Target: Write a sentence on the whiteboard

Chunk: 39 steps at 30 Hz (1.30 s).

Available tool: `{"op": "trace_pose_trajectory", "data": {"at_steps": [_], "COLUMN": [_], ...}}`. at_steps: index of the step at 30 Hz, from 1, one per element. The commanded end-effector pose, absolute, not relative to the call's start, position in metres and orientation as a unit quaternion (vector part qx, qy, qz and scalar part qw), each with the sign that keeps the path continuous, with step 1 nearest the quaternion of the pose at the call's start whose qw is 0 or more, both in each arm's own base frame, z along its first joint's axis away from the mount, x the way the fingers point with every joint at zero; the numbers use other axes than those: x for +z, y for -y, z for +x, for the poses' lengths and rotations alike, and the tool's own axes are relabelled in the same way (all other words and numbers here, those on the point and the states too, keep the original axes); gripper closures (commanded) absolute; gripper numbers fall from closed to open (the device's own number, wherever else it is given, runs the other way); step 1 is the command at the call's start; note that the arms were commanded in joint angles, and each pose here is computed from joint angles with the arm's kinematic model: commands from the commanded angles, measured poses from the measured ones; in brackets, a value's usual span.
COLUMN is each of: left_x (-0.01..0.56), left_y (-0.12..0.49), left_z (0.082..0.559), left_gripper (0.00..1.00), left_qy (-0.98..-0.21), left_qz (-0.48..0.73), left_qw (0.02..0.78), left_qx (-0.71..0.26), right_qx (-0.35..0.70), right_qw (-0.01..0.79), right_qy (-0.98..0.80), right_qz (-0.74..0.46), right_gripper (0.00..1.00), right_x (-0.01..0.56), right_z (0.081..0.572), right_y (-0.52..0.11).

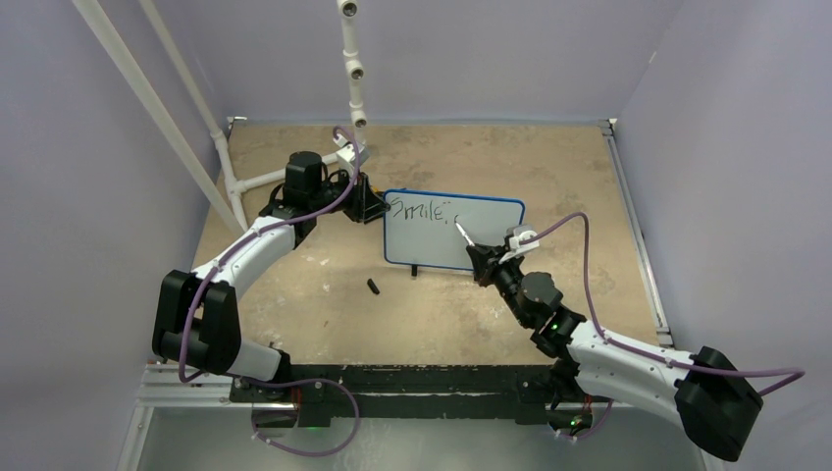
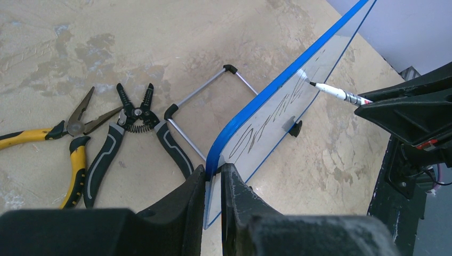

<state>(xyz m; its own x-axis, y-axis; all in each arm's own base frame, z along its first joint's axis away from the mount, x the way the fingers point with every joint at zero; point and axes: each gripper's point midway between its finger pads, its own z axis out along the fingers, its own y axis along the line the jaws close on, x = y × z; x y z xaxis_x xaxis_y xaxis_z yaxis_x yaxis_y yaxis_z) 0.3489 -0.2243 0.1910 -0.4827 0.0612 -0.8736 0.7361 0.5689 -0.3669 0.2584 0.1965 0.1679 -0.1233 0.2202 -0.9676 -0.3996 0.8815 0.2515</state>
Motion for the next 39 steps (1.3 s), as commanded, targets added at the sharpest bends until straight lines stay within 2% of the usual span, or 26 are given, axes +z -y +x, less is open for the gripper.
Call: {"op": "trace_pose_trajectory", "data": {"at_steps": [1,22,39], "left_x": [0.212,0.213,0.216], "left_y": [0.228,0.228,0.228], "left_z": [0.349,0.348,0.347], "left_gripper": [0.94,0.95,0.97], "left_qy": [-0.746,-0.745,-0.743], "left_qz": [0.276,0.278,0.28], "left_qw": [0.463,0.463,0.466], "left_qx": [-0.391,-0.392,-0.392], "right_qx": [0.244,0.226,0.238], "right_qw": [0.691,0.707,0.669], "right_qy": [-0.678,-0.669,-0.704], "right_qz": [-0.06,-0.027,-0.01], "right_gripper": [1.0,1.0,1.0], "right_x": [0.202,0.211,0.188], "right_z": [0.264,0.269,0.265], "right_y": [-0.198,-0.186,-0.188]}}
